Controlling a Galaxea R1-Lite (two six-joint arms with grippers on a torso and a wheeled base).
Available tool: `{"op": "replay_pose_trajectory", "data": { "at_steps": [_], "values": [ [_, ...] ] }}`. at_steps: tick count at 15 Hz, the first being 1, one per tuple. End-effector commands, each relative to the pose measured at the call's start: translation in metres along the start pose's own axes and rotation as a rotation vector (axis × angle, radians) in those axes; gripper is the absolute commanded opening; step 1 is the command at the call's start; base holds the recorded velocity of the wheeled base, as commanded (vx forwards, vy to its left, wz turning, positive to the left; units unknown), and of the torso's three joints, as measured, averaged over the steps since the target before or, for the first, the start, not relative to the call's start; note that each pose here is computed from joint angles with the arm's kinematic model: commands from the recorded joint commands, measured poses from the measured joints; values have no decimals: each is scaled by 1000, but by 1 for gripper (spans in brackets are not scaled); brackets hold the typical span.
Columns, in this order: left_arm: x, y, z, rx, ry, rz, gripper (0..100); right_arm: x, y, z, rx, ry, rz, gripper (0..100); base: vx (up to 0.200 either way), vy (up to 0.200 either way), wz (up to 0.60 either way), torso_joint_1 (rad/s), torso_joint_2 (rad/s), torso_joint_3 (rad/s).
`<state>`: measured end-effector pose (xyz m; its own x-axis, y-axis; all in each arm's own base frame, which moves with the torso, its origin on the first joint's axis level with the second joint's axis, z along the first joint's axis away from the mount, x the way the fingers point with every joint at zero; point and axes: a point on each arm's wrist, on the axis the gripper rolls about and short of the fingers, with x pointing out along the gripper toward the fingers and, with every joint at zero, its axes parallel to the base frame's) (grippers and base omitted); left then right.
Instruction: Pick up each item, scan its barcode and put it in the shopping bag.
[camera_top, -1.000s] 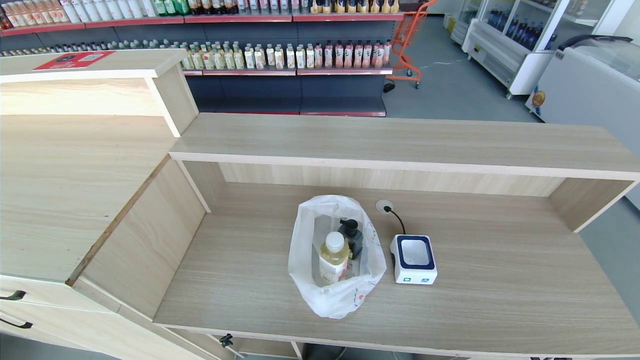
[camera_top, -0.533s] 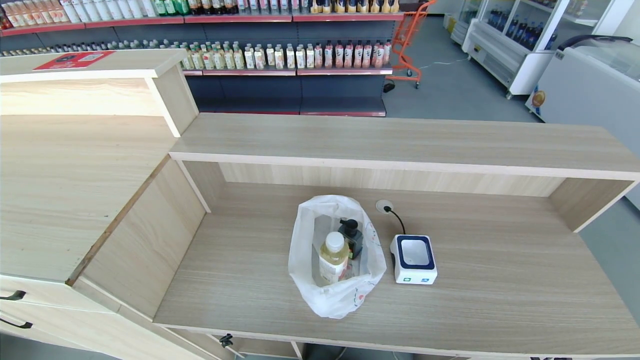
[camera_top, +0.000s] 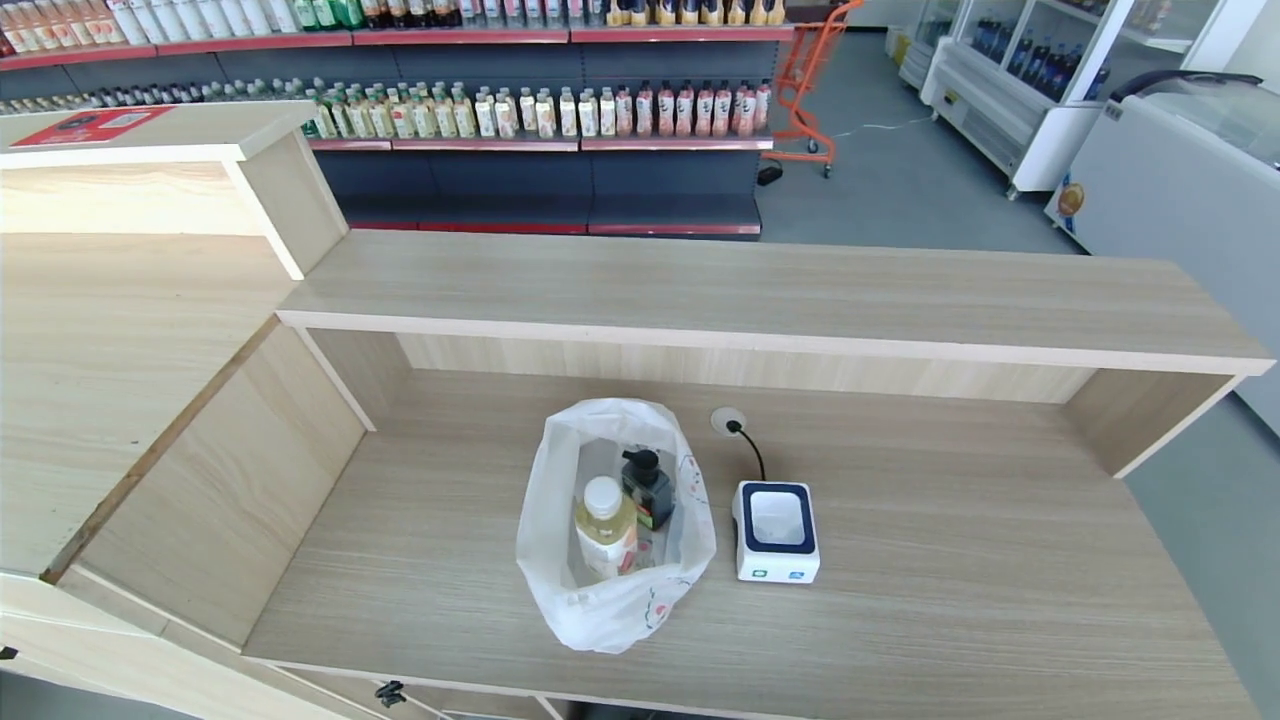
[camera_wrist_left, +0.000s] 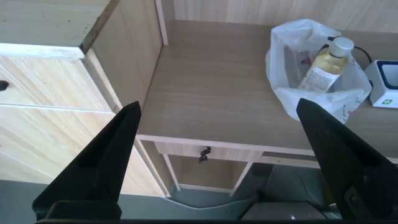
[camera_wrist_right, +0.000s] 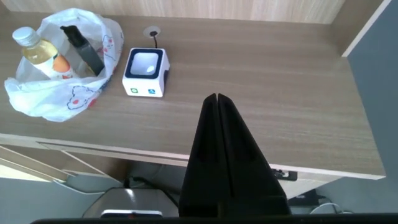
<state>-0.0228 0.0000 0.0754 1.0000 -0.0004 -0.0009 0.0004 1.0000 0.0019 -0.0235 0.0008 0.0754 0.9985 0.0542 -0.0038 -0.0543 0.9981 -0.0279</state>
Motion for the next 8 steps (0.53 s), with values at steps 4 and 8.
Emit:
{"op": "replay_pose_trajectory", "data": {
  "at_steps": [4, 8],
  "values": [
    [0, 0, 0, 1, -1, -1, 100, 0, 0, 0, -1, 4, 1, 0, 50, 0, 0, 1, 1, 1],
    [0, 0, 0, 1, -1, 0, 100, 0, 0, 0, 1, 4, 1, 0, 100, 0, 0, -6, -1, 2]
  ]
}}
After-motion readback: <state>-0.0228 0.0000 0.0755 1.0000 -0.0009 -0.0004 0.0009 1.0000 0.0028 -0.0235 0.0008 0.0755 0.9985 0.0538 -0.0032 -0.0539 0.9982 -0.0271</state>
